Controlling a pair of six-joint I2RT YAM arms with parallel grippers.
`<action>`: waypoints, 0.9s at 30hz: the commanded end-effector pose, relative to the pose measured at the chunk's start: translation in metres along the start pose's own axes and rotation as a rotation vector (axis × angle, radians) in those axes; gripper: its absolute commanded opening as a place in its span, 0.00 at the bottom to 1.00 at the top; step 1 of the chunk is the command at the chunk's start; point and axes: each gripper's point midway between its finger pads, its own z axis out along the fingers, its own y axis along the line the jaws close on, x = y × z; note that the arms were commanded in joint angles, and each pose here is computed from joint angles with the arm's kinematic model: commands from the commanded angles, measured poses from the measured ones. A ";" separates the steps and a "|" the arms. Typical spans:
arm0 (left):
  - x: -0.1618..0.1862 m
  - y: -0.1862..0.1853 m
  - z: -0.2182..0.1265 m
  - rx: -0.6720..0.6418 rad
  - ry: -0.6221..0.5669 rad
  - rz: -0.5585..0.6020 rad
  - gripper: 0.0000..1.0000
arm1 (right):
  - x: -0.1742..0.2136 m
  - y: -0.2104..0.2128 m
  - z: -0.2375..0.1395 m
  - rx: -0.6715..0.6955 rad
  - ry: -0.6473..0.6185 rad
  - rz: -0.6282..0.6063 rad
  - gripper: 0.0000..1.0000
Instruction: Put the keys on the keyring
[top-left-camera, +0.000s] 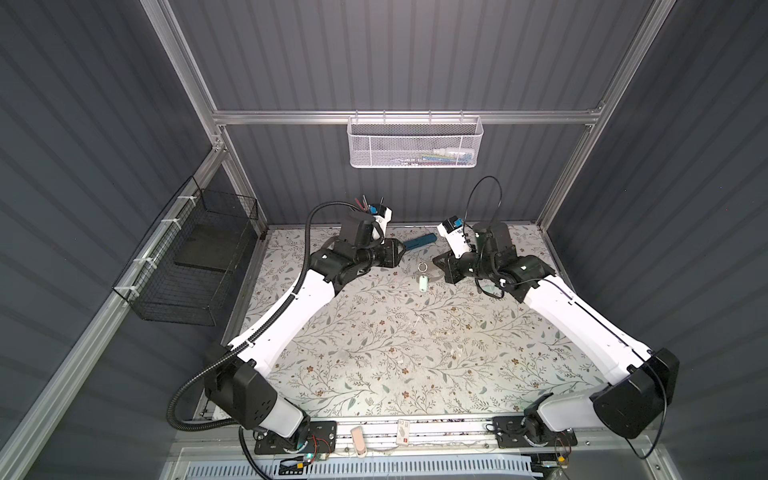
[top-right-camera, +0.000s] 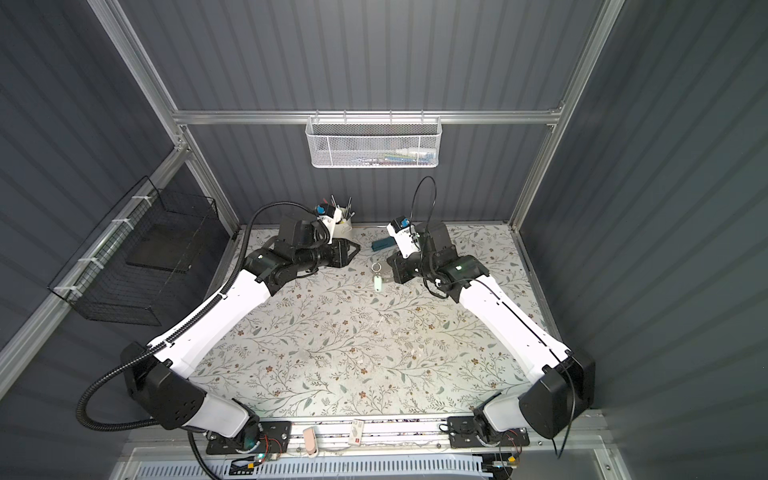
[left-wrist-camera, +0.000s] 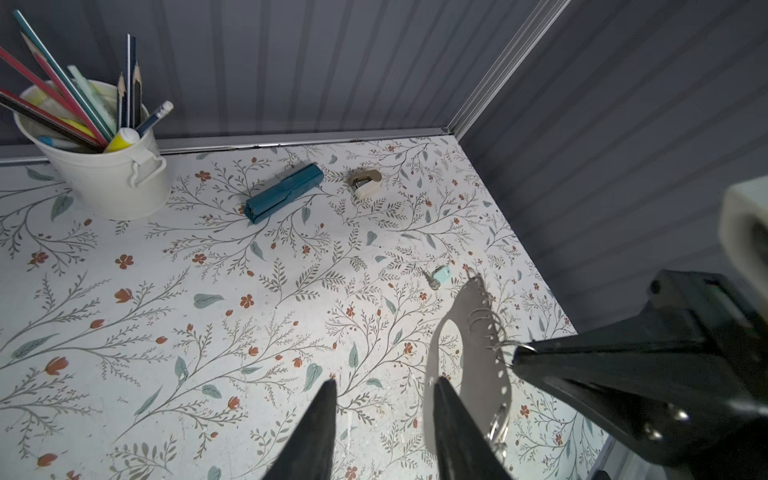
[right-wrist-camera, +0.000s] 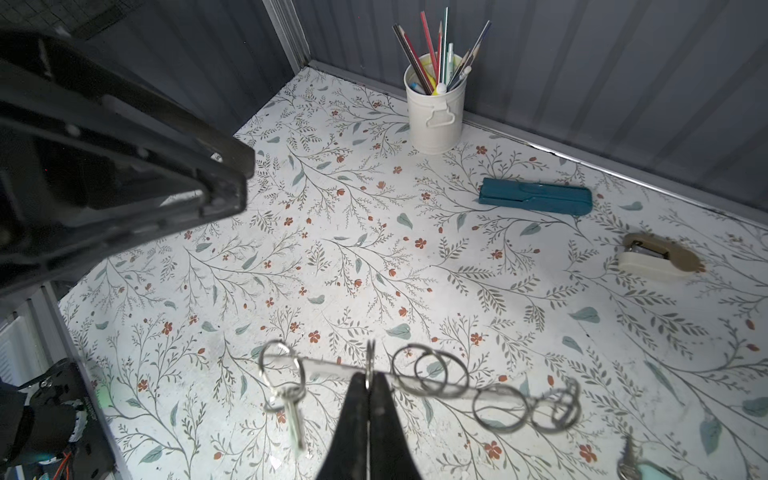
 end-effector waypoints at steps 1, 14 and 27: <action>-0.004 -0.006 -0.012 0.025 -0.010 0.013 0.41 | -0.002 0.007 -0.004 -0.028 -0.001 0.039 0.00; 0.068 0.014 0.005 0.026 0.160 -0.077 0.41 | 0.069 -0.013 0.012 0.074 0.124 0.427 0.01; 0.099 0.020 -0.003 0.036 0.178 -0.142 0.41 | 0.127 -0.027 0.052 0.189 0.276 0.925 0.00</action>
